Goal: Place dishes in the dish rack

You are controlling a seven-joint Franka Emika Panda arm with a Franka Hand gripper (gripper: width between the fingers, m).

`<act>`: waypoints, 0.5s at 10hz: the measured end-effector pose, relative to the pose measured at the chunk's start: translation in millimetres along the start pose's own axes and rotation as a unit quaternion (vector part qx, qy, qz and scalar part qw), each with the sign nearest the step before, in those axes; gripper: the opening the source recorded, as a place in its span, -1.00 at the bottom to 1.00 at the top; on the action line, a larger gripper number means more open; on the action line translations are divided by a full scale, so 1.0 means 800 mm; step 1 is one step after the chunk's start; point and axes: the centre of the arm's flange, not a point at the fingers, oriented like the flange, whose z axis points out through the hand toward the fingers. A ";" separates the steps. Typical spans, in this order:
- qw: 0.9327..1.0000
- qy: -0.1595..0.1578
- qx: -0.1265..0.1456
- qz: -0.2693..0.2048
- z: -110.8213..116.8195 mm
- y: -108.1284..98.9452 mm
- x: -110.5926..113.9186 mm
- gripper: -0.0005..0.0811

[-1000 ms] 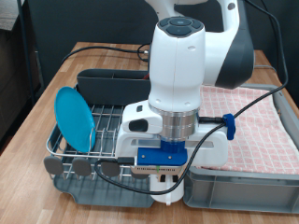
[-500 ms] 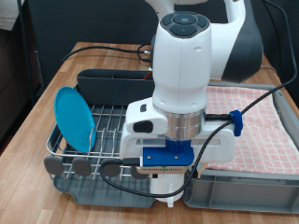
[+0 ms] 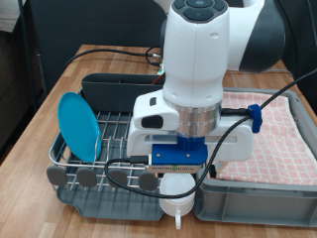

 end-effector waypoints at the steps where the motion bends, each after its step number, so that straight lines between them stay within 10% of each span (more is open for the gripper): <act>1: 1.000 0.000 -0.006 0.003 -0.014 0.003 -0.002 0.97; 5: 1.000 0.007 -0.015 0.010 -0.067 0.015 -0.006 0.98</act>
